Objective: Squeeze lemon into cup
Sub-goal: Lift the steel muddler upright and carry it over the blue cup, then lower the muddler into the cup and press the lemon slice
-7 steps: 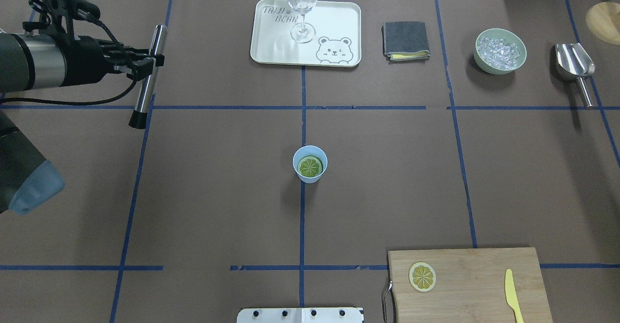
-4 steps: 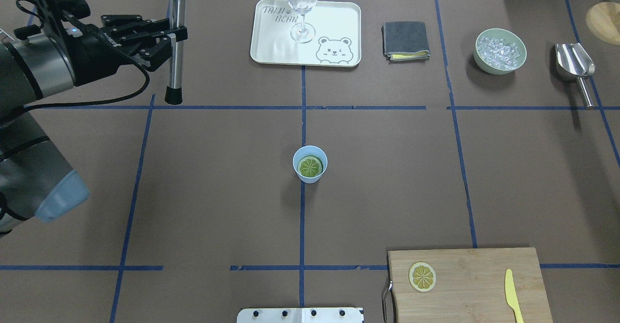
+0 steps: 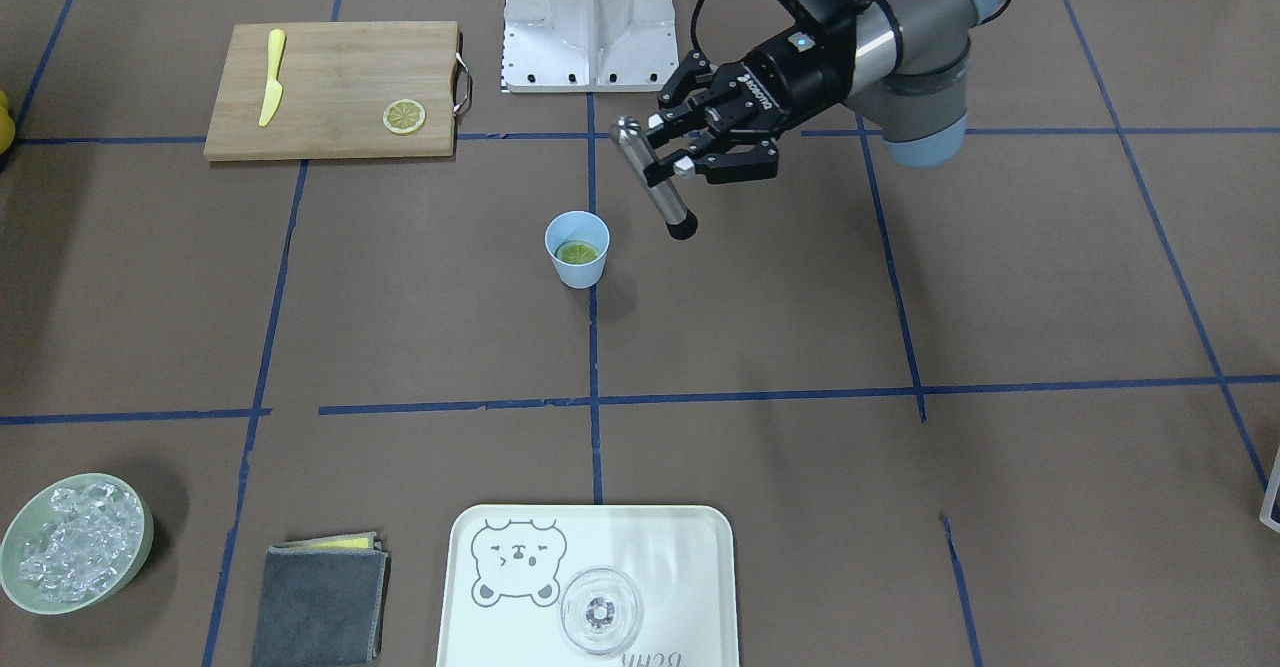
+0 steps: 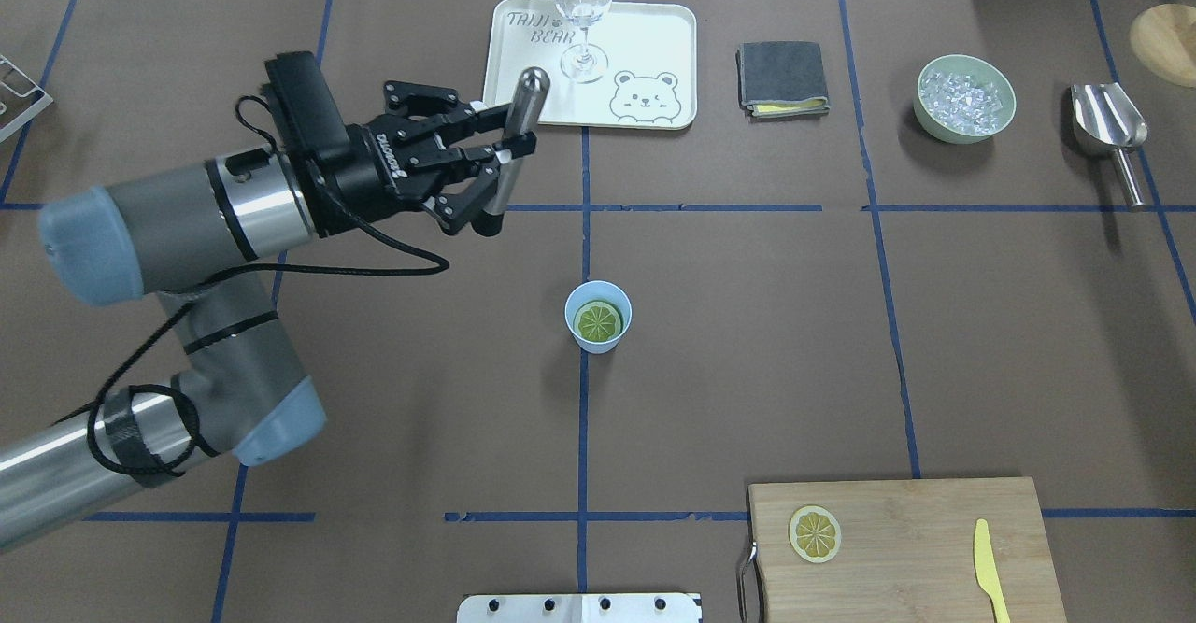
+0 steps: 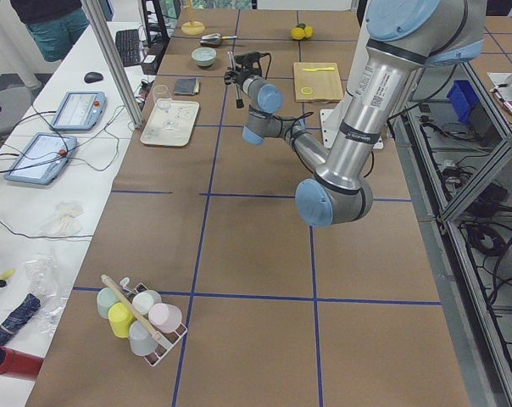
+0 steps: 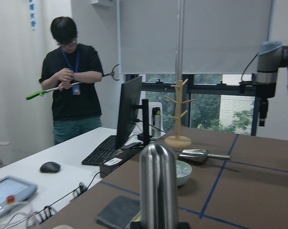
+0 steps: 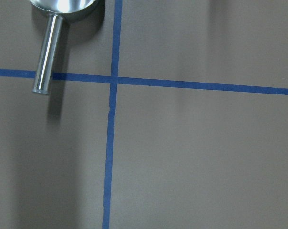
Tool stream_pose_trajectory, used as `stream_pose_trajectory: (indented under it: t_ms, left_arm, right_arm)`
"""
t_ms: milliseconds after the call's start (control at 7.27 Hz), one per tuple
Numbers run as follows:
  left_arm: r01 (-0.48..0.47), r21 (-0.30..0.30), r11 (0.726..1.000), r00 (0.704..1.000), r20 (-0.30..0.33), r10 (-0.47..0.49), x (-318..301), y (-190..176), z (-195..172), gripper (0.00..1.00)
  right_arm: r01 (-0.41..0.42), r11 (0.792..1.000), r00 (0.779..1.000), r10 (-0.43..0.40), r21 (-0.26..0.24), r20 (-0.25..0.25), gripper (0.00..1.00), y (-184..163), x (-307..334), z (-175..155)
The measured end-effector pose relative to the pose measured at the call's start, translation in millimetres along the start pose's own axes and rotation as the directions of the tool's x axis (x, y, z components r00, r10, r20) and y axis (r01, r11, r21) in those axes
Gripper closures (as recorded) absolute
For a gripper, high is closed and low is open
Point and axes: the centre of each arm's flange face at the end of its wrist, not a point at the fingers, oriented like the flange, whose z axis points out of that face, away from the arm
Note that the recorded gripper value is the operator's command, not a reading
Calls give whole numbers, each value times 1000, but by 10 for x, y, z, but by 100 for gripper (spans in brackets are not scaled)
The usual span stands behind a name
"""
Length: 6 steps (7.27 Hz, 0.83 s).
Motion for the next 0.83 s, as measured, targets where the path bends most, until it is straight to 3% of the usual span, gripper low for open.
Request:
stream_pose_trajectory:
  t_ms: [412, 825]
  left_arm:
    - [-39, 93, 995, 987, -149, 52, 396, 174, 360, 100]
    - [-82, 130, 988, 978, -180, 105, 538, 562, 377, 100]
  right_arm:
    - [-32, 999, 999, 32, 6, 2, 0, 139, 168, -50]
    - [-39, 999, 999, 39, 6, 3, 0, 184, 203, -41]
